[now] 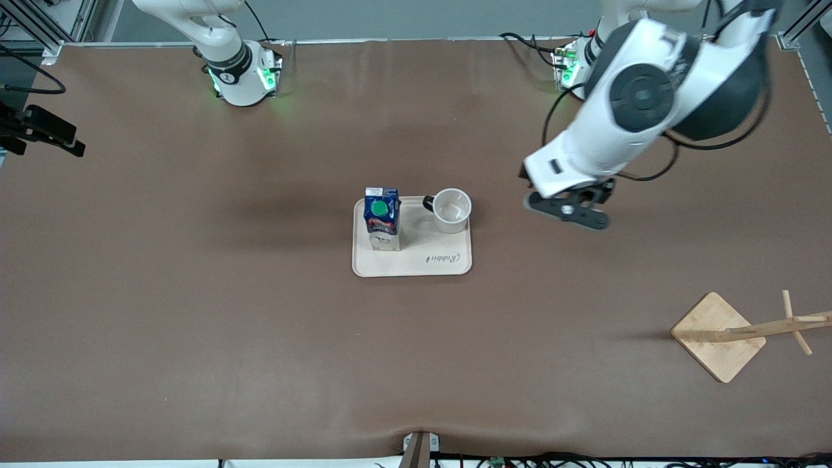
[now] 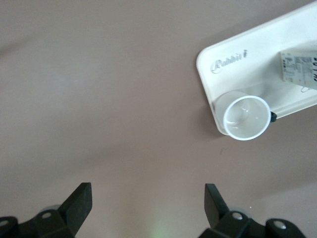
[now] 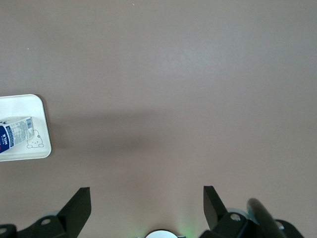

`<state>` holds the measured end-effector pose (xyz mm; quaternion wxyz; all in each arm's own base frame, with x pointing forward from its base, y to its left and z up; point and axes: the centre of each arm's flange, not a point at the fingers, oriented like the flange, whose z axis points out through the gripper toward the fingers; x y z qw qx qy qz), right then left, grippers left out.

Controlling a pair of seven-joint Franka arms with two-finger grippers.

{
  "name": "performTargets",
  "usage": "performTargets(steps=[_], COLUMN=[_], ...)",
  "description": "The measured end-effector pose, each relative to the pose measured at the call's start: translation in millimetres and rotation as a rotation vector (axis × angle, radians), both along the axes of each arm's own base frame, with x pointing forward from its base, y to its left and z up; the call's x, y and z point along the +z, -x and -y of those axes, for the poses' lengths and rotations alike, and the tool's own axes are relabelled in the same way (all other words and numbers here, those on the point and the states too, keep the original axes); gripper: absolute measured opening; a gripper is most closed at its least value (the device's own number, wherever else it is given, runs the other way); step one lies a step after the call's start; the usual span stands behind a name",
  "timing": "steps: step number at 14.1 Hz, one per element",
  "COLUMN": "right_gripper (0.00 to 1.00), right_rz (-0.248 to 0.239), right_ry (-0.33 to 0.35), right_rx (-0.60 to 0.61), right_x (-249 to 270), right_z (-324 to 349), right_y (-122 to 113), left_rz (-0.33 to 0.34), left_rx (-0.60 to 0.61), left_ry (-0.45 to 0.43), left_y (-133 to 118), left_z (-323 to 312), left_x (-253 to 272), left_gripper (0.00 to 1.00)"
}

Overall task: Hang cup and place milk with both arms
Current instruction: 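Reach the left gripper to the white mug rim and grasp it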

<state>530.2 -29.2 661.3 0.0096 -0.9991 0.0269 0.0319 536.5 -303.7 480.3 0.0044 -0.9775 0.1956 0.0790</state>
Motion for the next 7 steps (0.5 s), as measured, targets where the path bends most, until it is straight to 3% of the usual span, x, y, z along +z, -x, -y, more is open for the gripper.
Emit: performTargets(steps=[4, 7], right_gripper=[1.0, 1.0], right_rz=[0.0, 0.0], right_ry=[0.0, 0.0], right_rx=[0.0, 0.0], right_x=[0.0, -0.1], right_z=[0.1, 0.0], right_y=[0.0, 0.0], left_rz=[0.009, 0.077], left_rx=[-0.124, -0.294], left_ry=[0.009, -0.052], left_y=[29.9, 51.9], left_z=[55.3, 108.7], left_x=[-75.3, -125.8], left_gripper=[1.0, 1.0])
